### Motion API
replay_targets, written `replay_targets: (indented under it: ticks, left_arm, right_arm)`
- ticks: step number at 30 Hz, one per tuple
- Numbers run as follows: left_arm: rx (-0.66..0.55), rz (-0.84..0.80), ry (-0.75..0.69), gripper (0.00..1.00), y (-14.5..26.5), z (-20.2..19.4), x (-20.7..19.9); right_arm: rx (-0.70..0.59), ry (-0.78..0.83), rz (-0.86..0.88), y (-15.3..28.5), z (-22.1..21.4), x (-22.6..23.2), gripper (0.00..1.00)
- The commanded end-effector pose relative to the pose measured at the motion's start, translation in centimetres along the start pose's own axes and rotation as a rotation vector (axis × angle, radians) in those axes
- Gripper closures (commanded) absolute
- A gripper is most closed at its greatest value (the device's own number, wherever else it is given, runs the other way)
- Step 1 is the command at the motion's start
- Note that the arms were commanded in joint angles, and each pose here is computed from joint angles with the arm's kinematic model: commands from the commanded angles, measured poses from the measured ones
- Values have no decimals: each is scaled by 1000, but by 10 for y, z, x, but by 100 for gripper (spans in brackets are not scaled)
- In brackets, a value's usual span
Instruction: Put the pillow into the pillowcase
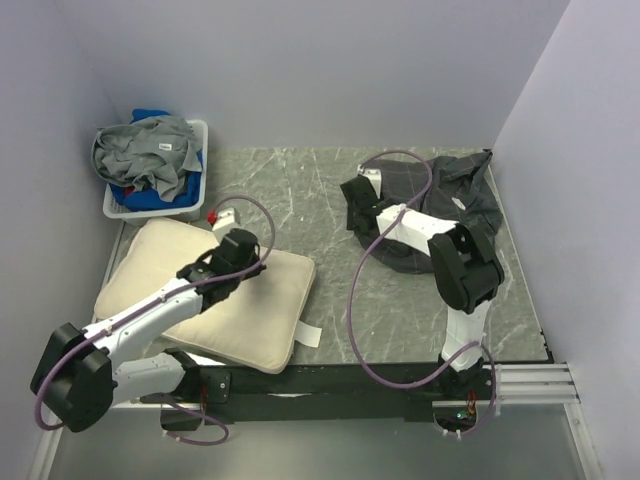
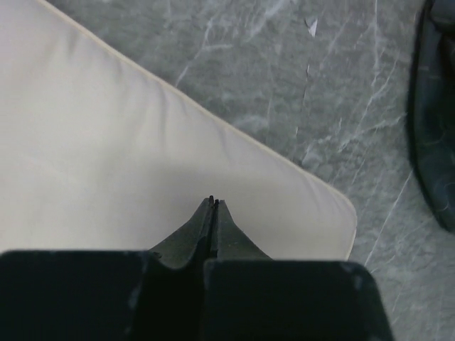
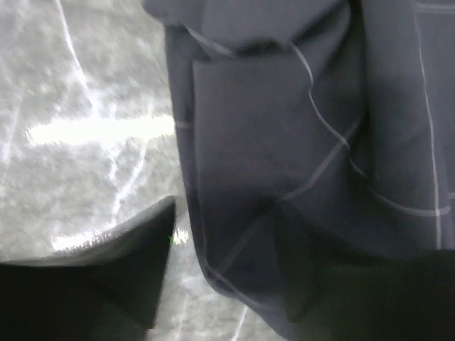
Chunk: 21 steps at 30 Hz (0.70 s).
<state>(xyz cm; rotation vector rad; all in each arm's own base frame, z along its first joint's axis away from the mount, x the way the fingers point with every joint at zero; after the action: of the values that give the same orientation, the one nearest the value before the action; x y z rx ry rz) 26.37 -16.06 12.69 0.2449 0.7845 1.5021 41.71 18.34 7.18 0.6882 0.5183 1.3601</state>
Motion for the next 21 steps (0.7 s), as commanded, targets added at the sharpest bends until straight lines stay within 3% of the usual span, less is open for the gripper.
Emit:
replay_targets:
  ticks: [1, 3, 6, 11, 13, 14, 17, 20, 21]
  left_arm:
    - [-4, -134, 56, 99, -9, 29, -11]
    - [-18, -130, 61, 99, -13, 41, -7]
    - [-19, -120, 80, 99, -21, 51, -4]
    - [-4, -216, 105, 96, -27, 67, -17]
    - [-10, -279, 87, 80, -24, 77, -33]
    - [-1, -318, 57, 54, -20, 75, -44]
    - [14, -382, -47, 29, -9, 62, -78]
    - [34, -380, -138, 28, -8, 49, -107]
    - [72, -385, -165, 28, -14, 35, -112]
  right_arm:
    - [-8, -60, 12, 22, 4, -8, 73]
    - [3, -76, 8, 36, -1, -13, 100]
    - [-20, -117, 50, 70, -12, -19, 100]
    - [-27, -137, 188, 138, -66, -20, 100]
    - [-6, -180, 252, 155, -92, -28, 100]
    - [1, -197, 267, 157, -101, -32, 100]
    - [24, -254, 299, 160, -125, -46, 100]
    - [20, -271, 300, 163, -133, -56, 90]
    - [15, -273, 298, 164, -134, -58, 81]
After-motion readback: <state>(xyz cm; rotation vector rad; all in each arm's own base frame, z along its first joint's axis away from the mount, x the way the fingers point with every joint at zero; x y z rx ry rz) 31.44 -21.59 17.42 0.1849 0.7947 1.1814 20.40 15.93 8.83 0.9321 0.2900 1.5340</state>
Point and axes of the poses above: each gripper's point midway between its finger pads, its own y axis back along the fingers, its own x axis along the line the jaws close on, z = x × y, the point moved 2 cm from there along y, back along the fingers, and after that the axes turned 6 degrees about -y, right-handed, at the moved point
